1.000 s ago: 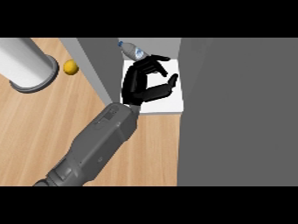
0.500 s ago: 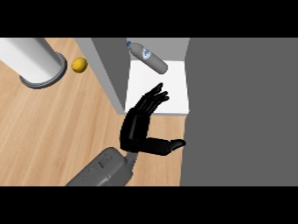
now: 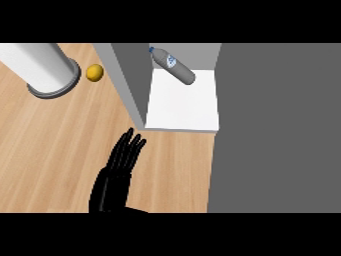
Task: Pick up the bottled water, place it into the cabinet and close the cabinet
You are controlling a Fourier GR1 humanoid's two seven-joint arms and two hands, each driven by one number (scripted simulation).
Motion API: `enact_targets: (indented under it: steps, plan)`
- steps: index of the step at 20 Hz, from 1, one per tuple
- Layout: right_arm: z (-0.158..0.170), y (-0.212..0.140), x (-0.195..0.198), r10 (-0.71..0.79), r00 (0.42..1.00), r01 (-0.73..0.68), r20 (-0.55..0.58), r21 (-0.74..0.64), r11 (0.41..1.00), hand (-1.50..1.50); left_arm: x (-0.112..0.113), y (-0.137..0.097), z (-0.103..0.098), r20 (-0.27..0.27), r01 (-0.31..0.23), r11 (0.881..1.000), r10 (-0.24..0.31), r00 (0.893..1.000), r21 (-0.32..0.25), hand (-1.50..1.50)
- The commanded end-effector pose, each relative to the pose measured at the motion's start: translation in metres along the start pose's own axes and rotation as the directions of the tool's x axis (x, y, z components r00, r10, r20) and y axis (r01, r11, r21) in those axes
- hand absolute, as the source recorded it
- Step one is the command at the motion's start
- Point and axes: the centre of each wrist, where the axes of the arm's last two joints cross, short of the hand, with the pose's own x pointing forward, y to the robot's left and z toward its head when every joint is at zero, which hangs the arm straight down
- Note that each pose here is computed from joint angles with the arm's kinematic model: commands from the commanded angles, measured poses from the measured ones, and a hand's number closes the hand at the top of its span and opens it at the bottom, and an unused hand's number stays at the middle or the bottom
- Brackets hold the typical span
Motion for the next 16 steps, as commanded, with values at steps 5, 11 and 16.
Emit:
enact_targets:
  steps: [5, 11, 16]
  plan:
    - [-0.03, -0.007, 0.041, 0.21, 0.977, -0.21, 0.044, 0.405, 0.89, 1.5, 0.041, 0.052, 0.044, 0.032, 0.037, 0.999, -0.036, 0.999, -0.031, -1.5]
    - [-0.043, 0.005, 0.049, 0.171, 0.981, -0.193, 0.09, 0.427, 0.883, 1.5, 0.068, 0.082, 0.077, 0.047, 0.055, 0.998, -0.054, 0.997, -0.016, -1.5]
    - [-0.05, 0.018, 0.039, 0.091, 0.996, -0.091, 0.02, 0.412, 0.907, 1.5, 0.095, 0.106, 0.096, 0.069, 0.064, 0.997, -0.061, 0.996, -0.031, -1.5]
